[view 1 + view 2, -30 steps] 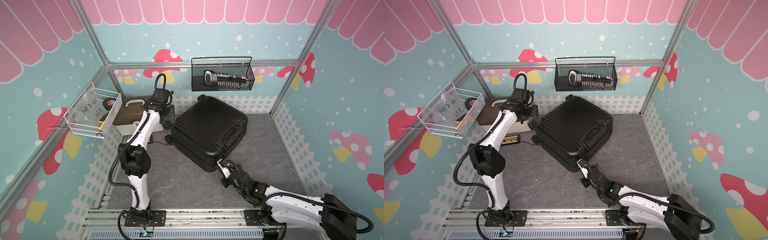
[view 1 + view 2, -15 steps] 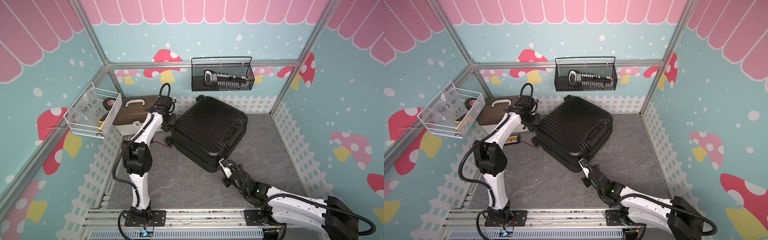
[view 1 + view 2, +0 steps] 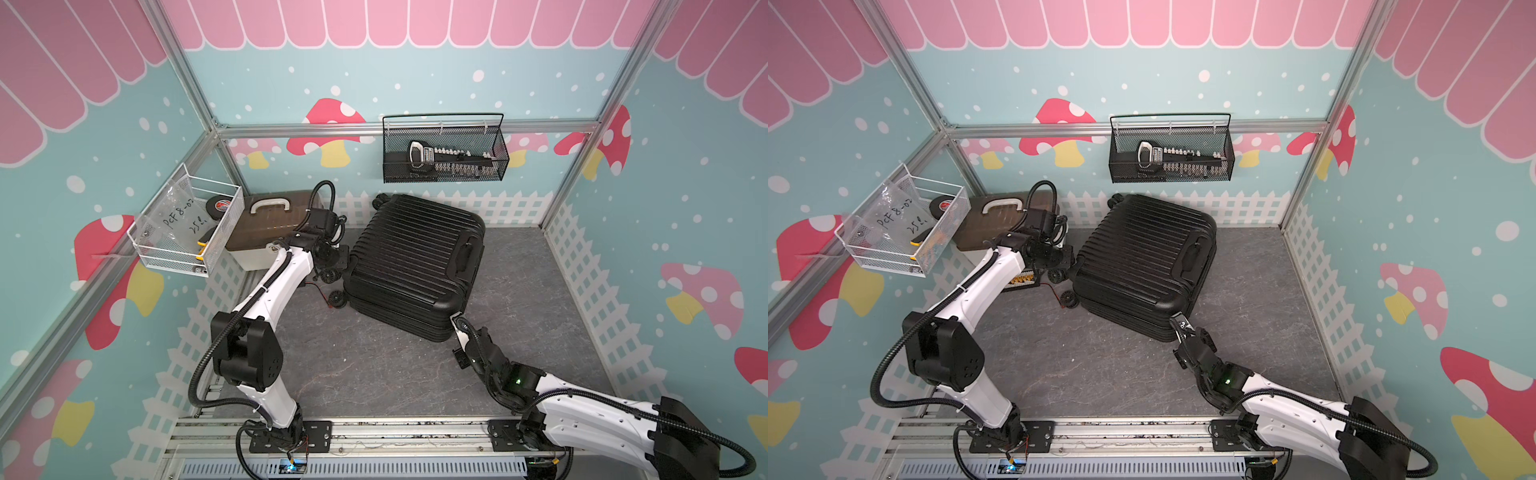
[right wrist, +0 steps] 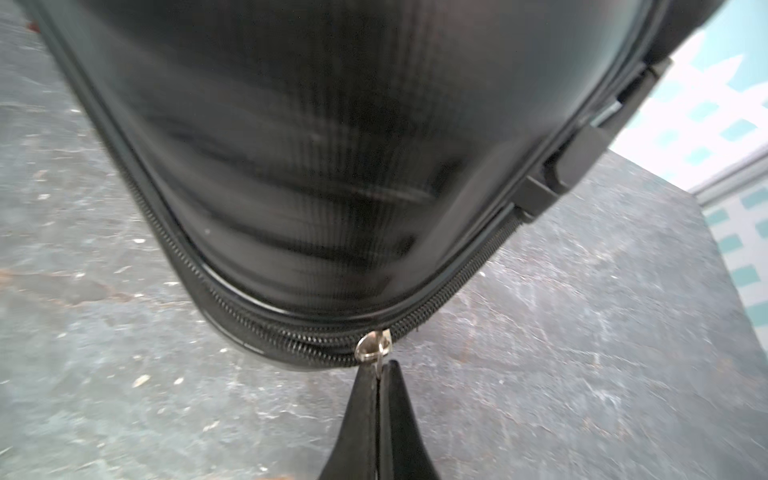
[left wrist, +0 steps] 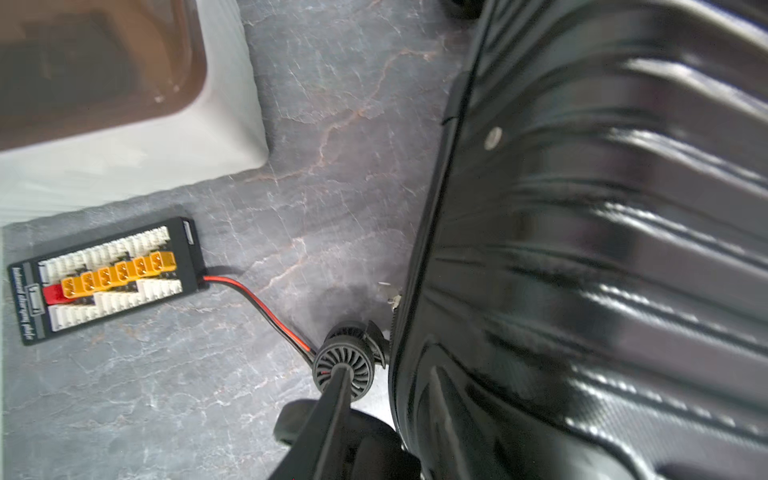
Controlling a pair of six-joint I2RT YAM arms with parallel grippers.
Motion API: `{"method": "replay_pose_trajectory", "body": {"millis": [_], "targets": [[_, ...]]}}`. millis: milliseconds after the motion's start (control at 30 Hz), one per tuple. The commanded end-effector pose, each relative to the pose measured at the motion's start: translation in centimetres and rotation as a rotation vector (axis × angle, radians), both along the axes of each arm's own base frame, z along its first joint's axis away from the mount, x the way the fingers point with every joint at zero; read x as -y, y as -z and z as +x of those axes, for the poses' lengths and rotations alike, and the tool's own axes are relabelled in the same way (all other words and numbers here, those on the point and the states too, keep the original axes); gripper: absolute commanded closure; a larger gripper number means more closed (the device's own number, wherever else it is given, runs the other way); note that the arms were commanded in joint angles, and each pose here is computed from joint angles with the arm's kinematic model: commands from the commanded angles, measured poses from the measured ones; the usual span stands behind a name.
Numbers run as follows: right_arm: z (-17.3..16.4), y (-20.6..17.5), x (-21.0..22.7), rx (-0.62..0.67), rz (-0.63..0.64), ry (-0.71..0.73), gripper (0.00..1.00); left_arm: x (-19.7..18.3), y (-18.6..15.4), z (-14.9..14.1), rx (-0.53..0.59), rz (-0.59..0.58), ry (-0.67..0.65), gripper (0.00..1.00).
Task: Close the suitcase zippers
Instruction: Zip the zipper on the suitcase.
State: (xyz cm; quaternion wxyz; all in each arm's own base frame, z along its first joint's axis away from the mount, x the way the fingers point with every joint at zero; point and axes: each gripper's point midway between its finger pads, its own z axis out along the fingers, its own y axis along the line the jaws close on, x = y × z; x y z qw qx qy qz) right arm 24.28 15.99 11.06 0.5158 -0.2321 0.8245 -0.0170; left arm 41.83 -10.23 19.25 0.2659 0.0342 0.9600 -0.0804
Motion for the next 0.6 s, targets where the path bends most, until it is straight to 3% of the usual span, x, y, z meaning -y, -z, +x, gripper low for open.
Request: {"method": "replay_pose_trajectory", "body": {"millis": [0,133,267,433,567], "targets": [[0.9,-1.4,-0.7,0.027,0.04,-0.014,1.0,4.1,3.8,-7.1,-0.249,-0.101,0.124,0.67],[1.9,-1.4,0.0,0.012,0.04,0.006,1.0,4.7,3.4,-9.4,-0.255,-0.141,0.145,0.67],[2.8,-1.3,0.7,-0.009,0.051,0.019,1.0,2.4,2.4,-9.9,-0.187,-0.052,0.084,0.62],[3.0,-1.3,1.3,-0.011,0.055,0.029,1.0,-1.7,-2.8,-8.4,0.029,0.149,-0.008,0.5],[2.9,-1.1,1.6,-0.017,0.063,0.032,1.0,0.1,-8.0,-7.9,0.23,0.221,0.127,0.5]]}}
